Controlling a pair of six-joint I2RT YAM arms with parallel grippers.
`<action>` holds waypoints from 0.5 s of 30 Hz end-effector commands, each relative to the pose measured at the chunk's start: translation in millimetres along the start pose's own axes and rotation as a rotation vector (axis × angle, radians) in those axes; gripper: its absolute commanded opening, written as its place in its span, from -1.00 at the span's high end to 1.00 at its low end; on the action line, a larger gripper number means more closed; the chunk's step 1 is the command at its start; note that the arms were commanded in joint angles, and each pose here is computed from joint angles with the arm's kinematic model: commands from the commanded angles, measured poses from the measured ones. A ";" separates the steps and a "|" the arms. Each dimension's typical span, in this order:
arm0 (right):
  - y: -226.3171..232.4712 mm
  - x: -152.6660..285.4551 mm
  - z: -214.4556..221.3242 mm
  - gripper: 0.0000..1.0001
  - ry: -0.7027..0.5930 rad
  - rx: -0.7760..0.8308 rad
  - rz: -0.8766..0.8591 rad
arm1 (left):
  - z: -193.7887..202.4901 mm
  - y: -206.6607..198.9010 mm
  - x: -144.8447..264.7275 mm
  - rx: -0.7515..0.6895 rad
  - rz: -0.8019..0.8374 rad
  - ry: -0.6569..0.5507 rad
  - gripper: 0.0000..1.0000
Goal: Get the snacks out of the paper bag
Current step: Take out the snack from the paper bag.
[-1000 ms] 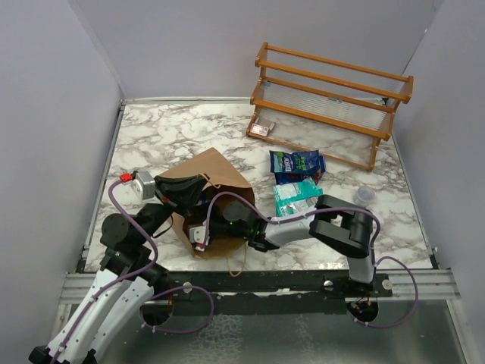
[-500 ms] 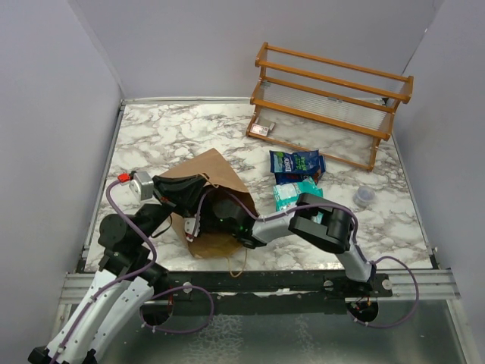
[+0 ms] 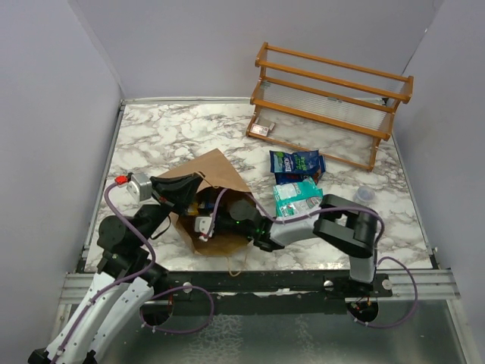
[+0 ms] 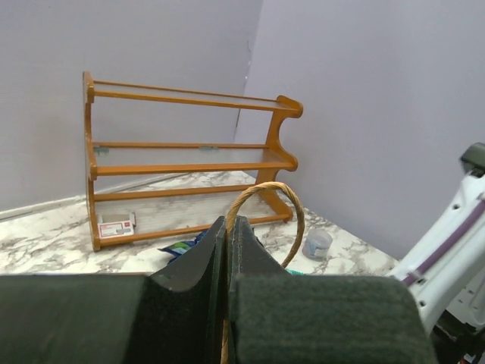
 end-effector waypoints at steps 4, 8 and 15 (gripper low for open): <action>-17.3 44.7 -51.8 0.98 -0.087 -0.097 -0.030 | -17.3 14.8 1.6 -0.053 -0.116 -0.056 1.00; -21.0 66.3 -65.8 0.97 -0.087 -0.178 -0.038 | -16.6 18.1 0.2 -0.052 -0.137 -0.061 1.00; -40.0 123.5 -100.2 0.98 -0.097 -0.273 -0.007 | -13.0 28.2 -4.8 -0.041 -0.196 -0.061 1.00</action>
Point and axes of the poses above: each gripper's point midway between its finger pads, its own x axis back along the fingers, its own y axis along the line the jaws close on, z = x × y, the point moved 4 cm from there along x, back along the fingers, and after that the axes turned 10 degrees about -x, right-handed, at the moved point
